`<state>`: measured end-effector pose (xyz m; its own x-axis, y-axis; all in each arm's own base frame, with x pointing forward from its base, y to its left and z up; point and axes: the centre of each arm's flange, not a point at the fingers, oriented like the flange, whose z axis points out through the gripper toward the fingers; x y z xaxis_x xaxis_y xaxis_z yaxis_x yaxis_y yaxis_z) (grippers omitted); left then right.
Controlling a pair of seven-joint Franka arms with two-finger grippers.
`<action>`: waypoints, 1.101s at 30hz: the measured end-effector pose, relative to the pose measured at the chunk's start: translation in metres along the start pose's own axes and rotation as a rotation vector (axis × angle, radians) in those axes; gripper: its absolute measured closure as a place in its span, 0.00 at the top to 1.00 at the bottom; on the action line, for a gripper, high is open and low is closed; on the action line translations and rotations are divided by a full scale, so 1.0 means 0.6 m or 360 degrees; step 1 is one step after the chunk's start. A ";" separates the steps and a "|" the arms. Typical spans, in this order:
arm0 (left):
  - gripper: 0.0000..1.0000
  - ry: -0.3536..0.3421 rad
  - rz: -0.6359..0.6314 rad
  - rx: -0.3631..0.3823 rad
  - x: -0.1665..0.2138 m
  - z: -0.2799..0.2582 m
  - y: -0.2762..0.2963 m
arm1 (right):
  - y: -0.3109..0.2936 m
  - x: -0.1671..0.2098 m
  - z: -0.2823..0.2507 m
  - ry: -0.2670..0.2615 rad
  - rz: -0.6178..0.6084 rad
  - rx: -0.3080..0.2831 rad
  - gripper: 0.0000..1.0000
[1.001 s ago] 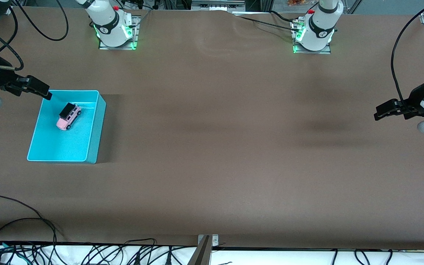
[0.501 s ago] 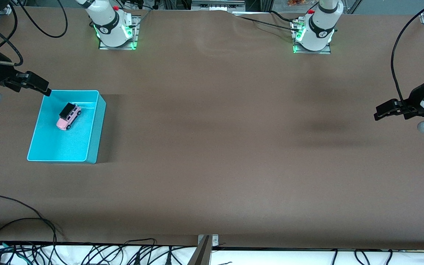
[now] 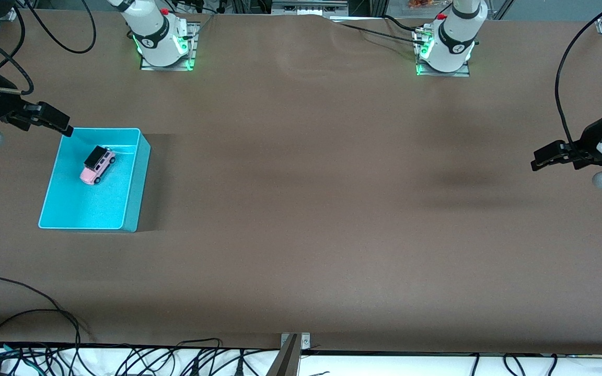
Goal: Wind and store pink jeep toy
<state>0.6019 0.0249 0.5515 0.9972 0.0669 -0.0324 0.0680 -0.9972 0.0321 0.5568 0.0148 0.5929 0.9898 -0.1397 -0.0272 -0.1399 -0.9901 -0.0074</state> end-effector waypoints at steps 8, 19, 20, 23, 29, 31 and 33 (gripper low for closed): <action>1.00 0.0000 0.0000 0.0000 0.000 0.000 0.000 | -0.004 0.000 0.003 -0.0006 -0.0010 -0.0001 1.00; 1.00 -0.0003 0.0000 0.0000 0.000 0.002 0.000 | -0.005 0.000 0.004 -0.0007 -0.0013 -0.0001 1.00; 1.00 -0.0003 0.0000 0.0000 0.000 0.002 0.000 | -0.005 0.000 0.004 -0.0007 -0.0013 -0.0001 1.00; 1.00 -0.0003 0.0000 0.0000 0.000 0.002 0.000 | -0.005 0.001 0.004 -0.0007 -0.0013 -0.0001 1.00; 1.00 -0.0003 0.0000 0.0000 0.000 0.002 0.000 | -0.004 0.000 0.004 -0.0012 -0.0013 -0.0002 1.00; 1.00 -0.0003 0.0001 0.0000 0.000 0.002 0.000 | -0.004 -0.002 0.006 -0.0029 -0.0013 -0.0005 1.00; 1.00 -0.0003 0.0001 0.0000 0.000 0.002 0.000 | -0.004 -0.004 0.007 -0.0043 -0.0013 -0.0008 1.00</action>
<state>0.6018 0.0247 0.5505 0.9972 0.0665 -0.0345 0.0676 -0.9972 0.0321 0.5549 0.0172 0.5887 0.9898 -0.1313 -0.0544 -0.1317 -0.9913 -0.0026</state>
